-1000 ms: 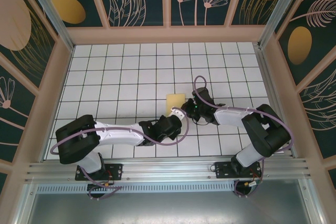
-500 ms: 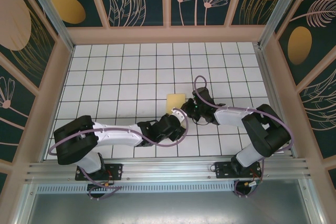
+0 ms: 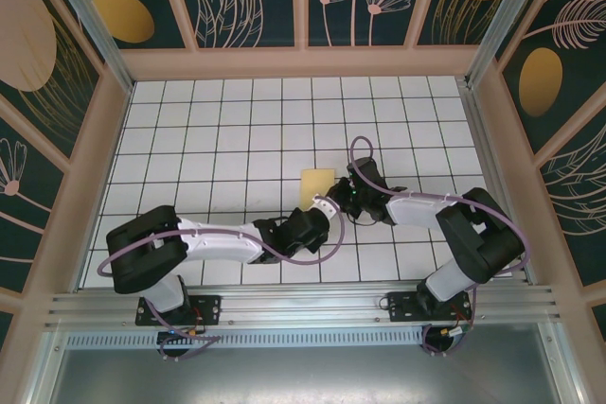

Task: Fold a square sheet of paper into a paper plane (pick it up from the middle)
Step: Third fold the triangle at the center of the table.

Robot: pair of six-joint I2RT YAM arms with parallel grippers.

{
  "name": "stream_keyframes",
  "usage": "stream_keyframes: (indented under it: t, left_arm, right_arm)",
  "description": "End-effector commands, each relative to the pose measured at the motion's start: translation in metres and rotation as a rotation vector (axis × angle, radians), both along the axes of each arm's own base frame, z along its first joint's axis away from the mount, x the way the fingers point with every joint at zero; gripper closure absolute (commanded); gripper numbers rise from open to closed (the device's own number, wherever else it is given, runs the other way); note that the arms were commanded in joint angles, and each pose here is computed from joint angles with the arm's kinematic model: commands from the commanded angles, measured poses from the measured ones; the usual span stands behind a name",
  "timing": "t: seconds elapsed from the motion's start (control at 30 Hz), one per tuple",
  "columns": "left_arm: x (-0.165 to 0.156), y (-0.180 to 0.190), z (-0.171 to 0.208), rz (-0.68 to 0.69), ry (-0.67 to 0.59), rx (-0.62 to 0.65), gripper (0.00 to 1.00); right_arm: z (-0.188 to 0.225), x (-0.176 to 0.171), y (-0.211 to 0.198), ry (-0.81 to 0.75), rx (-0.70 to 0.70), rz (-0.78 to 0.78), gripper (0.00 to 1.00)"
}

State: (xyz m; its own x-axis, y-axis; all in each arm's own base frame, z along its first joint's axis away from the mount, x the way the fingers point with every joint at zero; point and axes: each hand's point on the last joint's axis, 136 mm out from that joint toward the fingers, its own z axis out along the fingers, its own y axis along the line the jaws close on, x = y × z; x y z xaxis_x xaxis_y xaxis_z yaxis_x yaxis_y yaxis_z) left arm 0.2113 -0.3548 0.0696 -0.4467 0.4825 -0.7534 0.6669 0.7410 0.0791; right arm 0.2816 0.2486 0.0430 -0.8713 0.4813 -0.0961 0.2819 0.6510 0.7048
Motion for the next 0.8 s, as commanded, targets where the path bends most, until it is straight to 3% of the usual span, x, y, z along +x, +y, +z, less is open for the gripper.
stream_keyframes:
  t: [0.0,0.1,0.4,0.5,0.63,0.77]
  left_arm:
    - [0.003,-0.003,0.02,0.018,-0.038,-0.068,0.92]
    - [0.003,-0.002,0.02,0.025,-0.034,-0.075,1.0]
    - [-0.001,-0.005,0.021,0.015,-0.01,-0.12,1.0]
    - [-0.003,-0.004,0.02,0.015,0.008,-0.145,1.0]
    - [-0.004,-0.001,0.019,0.021,0.042,-0.187,1.0]
    - [-0.004,-0.001,0.022,0.013,0.066,-0.222,1.0]
  right_arm:
    - [0.004,0.004,0.0,-0.014,0.003,0.006,0.98]
    - [0.005,0.004,0.0,-0.018,0.0,0.013,0.97]
    - [0.016,0.007,0.001,-0.052,-0.018,0.048,0.9]
    - [0.026,0.011,-0.01,-0.083,-0.069,0.043,0.8]
    - [0.042,0.015,-0.028,-0.129,-0.115,0.022,0.74]
    - [0.059,0.024,-0.037,-0.196,-0.105,0.034,0.74]
